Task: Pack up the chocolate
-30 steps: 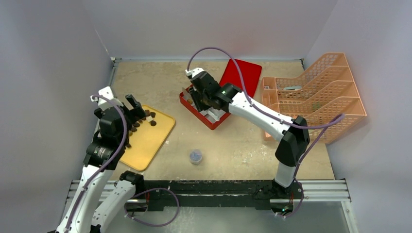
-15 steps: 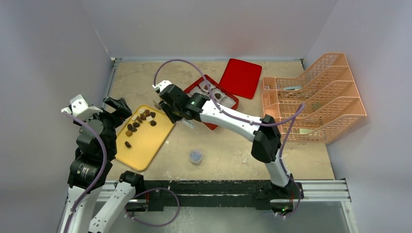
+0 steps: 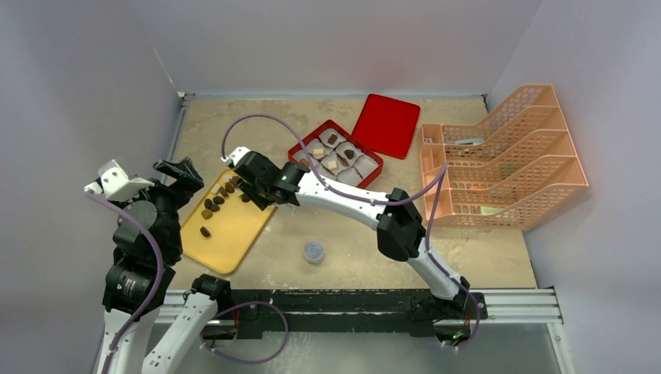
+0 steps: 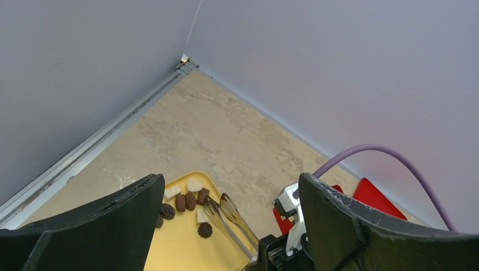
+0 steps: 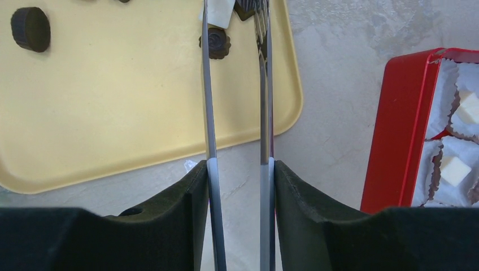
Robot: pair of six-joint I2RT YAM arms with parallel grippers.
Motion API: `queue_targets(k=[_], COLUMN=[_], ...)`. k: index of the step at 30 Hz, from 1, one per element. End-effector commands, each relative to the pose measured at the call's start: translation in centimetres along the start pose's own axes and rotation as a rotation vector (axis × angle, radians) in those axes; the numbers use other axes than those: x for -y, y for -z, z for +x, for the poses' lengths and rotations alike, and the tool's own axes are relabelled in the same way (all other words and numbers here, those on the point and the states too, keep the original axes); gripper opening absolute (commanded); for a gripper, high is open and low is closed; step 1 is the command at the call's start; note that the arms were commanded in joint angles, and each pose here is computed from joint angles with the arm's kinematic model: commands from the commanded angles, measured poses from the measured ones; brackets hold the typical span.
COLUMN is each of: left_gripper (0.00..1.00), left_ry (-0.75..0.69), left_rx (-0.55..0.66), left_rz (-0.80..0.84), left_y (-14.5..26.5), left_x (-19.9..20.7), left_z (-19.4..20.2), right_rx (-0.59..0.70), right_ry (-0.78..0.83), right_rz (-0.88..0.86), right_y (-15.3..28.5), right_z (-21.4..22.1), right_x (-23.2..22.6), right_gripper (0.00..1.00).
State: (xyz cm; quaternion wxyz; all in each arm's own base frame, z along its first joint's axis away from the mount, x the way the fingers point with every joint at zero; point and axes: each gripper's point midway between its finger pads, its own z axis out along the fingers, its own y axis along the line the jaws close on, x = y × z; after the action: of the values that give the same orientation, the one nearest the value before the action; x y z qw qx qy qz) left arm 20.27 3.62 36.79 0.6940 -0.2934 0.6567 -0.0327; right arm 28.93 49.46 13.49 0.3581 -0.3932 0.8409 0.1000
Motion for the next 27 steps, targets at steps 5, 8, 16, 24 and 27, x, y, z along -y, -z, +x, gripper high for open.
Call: queue_targets(k=[5,8,16,24,27], left_gripper=[0.88,0.88,0.88,0.88,0.88], left_ry=[0.033,0.033,0.035,0.033,0.034], left_rx=[0.047,0.044,0.051,0.045,0.045], left_rz=[0.004,0.008,0.012,0.017,0.018], left_y=[0.4,0.4,0.5,0.3,0.2], left_x=[0.2,0.3,0.4,0.7,0.8], left_z=[-1.8,-1.8,-2.1,-2.0,-2.0], right_rx=[0.056,0.030,0.032,0.006,0.000], right_ry=[0.075,0.085,0.045,0.040,0.045], right_rz=[0.031,0.024,-0.019,-0.046,-0.053], right_y=[0.5,-0.1,0.0,0.2,0.4], right_z=[-2.5,-1.9,-1.8,-0.9,-0.7], right_x=[1.0,0.8,-0.3,-1.1,-1.5], right_gripper=[0.45,0.45,0.44,0.44,0.44])
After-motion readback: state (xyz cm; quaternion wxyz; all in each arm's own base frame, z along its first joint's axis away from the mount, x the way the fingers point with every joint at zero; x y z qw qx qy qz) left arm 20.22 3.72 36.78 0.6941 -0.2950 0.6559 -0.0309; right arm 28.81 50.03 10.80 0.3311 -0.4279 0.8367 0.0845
